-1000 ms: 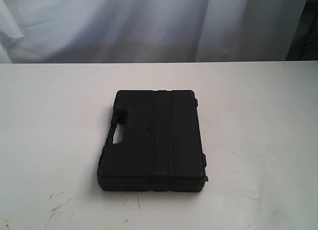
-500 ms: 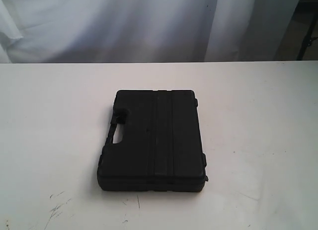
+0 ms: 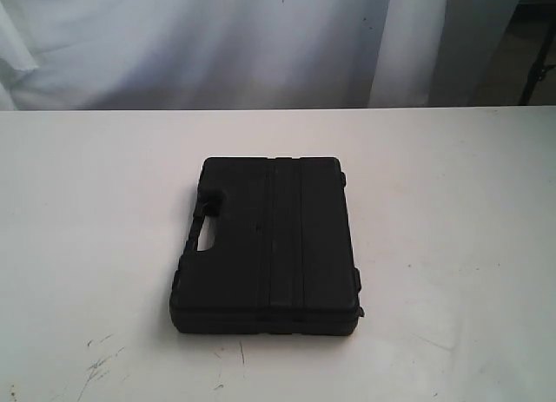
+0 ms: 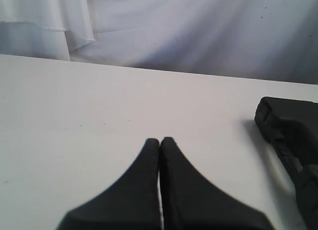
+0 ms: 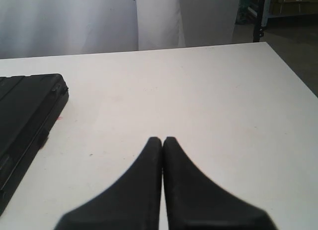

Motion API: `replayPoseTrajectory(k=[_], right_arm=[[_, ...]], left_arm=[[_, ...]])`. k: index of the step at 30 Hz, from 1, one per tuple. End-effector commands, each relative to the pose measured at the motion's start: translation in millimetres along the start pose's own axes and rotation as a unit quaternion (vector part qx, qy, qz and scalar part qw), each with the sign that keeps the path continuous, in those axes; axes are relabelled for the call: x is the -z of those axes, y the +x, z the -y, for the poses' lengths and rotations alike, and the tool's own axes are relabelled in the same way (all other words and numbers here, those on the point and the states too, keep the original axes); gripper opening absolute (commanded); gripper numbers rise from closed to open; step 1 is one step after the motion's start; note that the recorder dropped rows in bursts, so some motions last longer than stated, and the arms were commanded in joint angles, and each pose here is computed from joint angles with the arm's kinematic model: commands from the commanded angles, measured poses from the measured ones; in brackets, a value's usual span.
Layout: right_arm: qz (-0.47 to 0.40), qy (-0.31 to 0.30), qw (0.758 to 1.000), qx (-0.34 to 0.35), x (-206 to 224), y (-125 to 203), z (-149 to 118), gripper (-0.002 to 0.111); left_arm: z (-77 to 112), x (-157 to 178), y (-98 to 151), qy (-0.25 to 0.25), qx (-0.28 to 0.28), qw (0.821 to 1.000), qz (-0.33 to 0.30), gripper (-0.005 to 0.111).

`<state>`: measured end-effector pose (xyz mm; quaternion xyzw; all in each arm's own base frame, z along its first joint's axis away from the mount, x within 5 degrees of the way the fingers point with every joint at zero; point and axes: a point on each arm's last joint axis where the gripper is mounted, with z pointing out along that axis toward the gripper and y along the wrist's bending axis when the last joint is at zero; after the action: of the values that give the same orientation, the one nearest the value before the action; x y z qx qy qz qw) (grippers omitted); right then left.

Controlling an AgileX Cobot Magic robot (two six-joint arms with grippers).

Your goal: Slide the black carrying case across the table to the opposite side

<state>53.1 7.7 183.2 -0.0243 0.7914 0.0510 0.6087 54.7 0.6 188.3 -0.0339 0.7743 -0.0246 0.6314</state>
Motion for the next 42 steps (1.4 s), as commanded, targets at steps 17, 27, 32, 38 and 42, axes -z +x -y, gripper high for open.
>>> replayPoseTrajectory(k=[17,27,32,38,42], right_arm=[[-0.001,0.001,1.0,0.012,0,1,0,0.0],[-0.001,0.001,1.0,0.012,0,1,0,0.0],[-0.001,0.001,1.0,0.012,0,1,0,0.0],[-0.001,0.001,1.0,0.012,0,1,0,0.0],[-0.001,0.001,1.0,0.004,0,1,0,0.0]], left_arm=[[0.2,0,1,0.003,0.002,1.0,0.002,0.0],[0.2,0,1,0.003,0.0,1.0,0.002,0.0],[0.2,0,1,0.003,0.0,1.0,0.002,0.0],[3.6,5,-28,0.023,0.006,0.986,0.165,0.0],[5.5,12,-45,0.035,0.006,0.965,0.262,0.0]])
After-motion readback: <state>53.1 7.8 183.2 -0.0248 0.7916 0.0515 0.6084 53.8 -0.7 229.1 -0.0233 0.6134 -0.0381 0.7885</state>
